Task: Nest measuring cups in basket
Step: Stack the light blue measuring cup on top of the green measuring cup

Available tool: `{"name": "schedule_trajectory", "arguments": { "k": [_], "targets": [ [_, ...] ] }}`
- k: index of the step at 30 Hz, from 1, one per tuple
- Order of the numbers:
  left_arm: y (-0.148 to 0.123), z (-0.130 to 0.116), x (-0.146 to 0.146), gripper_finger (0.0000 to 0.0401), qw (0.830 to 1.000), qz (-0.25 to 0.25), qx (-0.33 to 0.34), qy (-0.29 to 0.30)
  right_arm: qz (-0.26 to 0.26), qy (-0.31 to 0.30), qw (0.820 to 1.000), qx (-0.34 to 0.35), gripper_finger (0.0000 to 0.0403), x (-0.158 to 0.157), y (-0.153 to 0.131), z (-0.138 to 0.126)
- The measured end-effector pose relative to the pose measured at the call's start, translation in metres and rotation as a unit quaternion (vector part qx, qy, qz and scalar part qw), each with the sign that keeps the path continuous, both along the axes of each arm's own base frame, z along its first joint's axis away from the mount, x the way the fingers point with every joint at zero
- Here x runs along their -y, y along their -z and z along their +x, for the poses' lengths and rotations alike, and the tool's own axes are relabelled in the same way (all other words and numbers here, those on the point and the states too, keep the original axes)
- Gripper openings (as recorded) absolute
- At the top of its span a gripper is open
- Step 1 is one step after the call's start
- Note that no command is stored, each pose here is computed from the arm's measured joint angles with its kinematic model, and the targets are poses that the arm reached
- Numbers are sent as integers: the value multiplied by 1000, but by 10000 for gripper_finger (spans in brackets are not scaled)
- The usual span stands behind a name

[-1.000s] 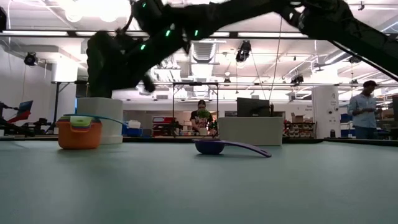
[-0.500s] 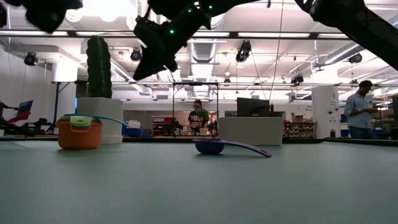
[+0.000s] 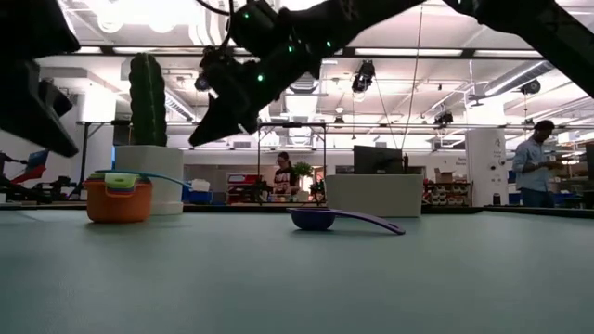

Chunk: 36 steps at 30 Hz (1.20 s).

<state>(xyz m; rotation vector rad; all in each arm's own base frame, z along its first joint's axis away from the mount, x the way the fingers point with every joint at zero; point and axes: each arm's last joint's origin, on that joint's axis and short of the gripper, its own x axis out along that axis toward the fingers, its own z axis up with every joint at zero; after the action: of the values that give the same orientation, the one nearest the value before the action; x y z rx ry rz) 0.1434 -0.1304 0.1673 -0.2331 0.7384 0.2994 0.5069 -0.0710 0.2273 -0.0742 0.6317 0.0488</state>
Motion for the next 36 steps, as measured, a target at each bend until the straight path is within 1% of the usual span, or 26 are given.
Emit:
{"name": "schedule_trajectory", "arguments": {
  "k": [3,7,9,13,18,21,26,31,36],
  "targets": [
    [5,-1,-1,0,1000,13,-18,-4,-7,3,999,46,9,3,18,1],
    [8,-3,-2,0,999,13,-44,-2,-17,9,995,99,9,9,33,-1],
    [9,-6,-6,0,998,21,-57,-13,-23,14,991,129,9,14,35,-3],
    [10,-10,-12,0,996,51,-53,-46,-27,26,985,166,9,23,45,-8],
    [13,-8,-13,0,995,64,-49,-64,-25,36,982,182,8,30,54,-14],
    [18,-7,-12,0,993,68,-55,-73,-16,42,982,182,9,31,60,-17],
    [28,-6,-10,0,991,81,-73,-83,-22,40,980,194,8,30,63,-19],
    [36,-5,-10,0,988,100,-85,-87,-18,42,975,218,9,30,77,-16],
    [41,-4,-11,0,984,112,-95,-101,-17,45,976,212,9,30,91,-14]
  ]
}}
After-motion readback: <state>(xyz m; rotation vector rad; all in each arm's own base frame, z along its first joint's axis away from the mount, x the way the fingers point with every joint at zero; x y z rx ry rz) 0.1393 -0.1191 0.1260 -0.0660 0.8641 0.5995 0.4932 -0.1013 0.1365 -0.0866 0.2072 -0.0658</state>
